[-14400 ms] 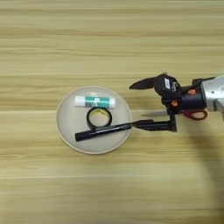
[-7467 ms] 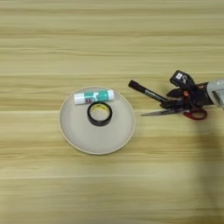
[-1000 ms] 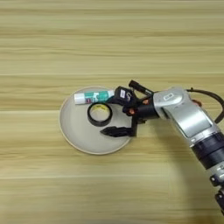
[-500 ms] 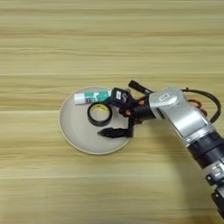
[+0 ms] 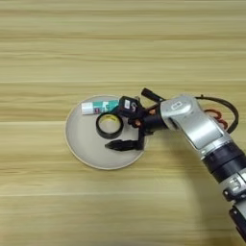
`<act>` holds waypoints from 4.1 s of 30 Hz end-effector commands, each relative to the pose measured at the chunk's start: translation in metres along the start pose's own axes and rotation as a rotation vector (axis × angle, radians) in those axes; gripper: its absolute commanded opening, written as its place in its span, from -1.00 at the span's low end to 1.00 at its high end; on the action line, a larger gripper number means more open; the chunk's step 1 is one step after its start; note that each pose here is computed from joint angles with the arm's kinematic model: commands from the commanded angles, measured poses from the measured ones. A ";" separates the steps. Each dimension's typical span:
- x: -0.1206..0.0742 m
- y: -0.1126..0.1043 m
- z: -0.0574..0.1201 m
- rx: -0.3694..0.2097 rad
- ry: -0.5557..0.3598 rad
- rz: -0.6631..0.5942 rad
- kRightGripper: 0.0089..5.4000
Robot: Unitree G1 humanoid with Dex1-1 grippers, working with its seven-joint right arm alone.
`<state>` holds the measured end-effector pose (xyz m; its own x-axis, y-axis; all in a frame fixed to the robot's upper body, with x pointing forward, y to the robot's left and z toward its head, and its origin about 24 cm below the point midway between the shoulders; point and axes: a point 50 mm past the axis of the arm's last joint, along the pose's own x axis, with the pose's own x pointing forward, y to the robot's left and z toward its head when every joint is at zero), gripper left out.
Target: Move the objects on the table
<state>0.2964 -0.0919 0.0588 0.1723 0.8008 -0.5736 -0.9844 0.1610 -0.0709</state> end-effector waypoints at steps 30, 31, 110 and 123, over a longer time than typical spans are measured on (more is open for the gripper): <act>-0.005 -0.018 0.028 -0.121 -0.041 -0.083 0.99; -0.005 -0.018 0.028 -0.121 -0.041 -0.083 0.99; -0.032 -0.023 0.048 -0.179 -0.093 -0.073 -0.80; -0.044 -0.027 0.053 -0.191 -0.122 -0.120 -0.80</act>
<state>0.3065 -0.1016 0.0948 0.1996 0.8343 -0.5139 -0.9779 0.1360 -0.1590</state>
